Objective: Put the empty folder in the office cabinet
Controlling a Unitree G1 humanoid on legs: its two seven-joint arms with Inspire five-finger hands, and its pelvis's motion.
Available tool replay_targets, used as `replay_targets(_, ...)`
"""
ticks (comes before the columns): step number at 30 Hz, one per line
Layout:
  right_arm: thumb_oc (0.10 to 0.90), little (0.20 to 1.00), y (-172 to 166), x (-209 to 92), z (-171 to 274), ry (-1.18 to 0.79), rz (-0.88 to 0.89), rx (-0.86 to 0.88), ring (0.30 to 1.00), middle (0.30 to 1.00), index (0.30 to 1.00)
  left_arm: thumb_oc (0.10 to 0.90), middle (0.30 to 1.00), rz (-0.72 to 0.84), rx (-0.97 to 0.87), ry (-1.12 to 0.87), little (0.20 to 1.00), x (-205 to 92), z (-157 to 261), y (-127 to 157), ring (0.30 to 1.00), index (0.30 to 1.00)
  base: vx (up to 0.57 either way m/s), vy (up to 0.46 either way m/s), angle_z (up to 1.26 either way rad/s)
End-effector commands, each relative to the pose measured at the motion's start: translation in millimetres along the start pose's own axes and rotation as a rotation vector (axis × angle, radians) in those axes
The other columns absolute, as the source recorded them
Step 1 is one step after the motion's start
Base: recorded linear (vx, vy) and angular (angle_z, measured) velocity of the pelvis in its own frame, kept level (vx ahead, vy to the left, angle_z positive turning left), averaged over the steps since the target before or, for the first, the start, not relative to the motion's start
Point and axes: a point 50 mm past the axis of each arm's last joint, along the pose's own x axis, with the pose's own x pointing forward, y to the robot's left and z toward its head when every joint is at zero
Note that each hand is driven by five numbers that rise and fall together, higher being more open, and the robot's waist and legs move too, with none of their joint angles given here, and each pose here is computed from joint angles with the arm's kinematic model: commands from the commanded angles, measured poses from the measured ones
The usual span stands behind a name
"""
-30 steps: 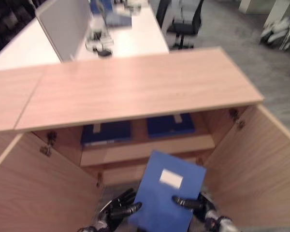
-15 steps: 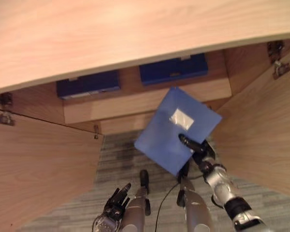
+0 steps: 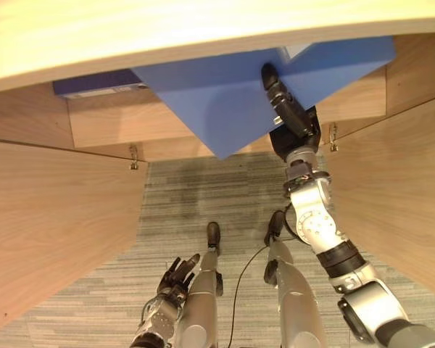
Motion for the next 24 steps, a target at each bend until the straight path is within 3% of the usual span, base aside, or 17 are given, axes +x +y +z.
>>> replay_targets(1,0.4,0.3,54,5,21,-0.185,0.203,0.178,0.3,0.3,0.3,0.8,0.9,0.151,0.076,0.047,0.9,-12,-14,45,0.9,0.9,-0.04,0.001,0.06)
replay_targets(6,0.4,0.3,88,31,45,-0.314,0.205,0.281,0.3,0.3,0.3,0.8,0.9,0.158,0.099,0.01,0.9,-13,-3,45,0.9,0.9,-0.07,0.005,0.04)
replay_targets(9,0.4,0.3,114,56,63,-0.42,0.088,0.475,0.3,0.3,0.3,0.8,0.9,0.142,0.102,-0.028,0.9,-13,8,40,0.9,0.9,-0.09,-0.004,0.07)
replay_targets(15,0.4,0.3,144,56,76,-0.462,0.164,0.478,0.3,0.3,0.3,0.8,0.9,0.107,0.167,-0.051,0.9,-16,14,38,0.9,0.9,-0.06,-0.011,0.12)
replay_targets(24,0.4,0.3,153,64,74,-0.428,0.169,0.425,0.3,0.3,0.3,0.8,0.9,0.1,0.197,-0.059,0.9,-18,19,41,0.9,0.9,-0.01,-0.003,0.04)
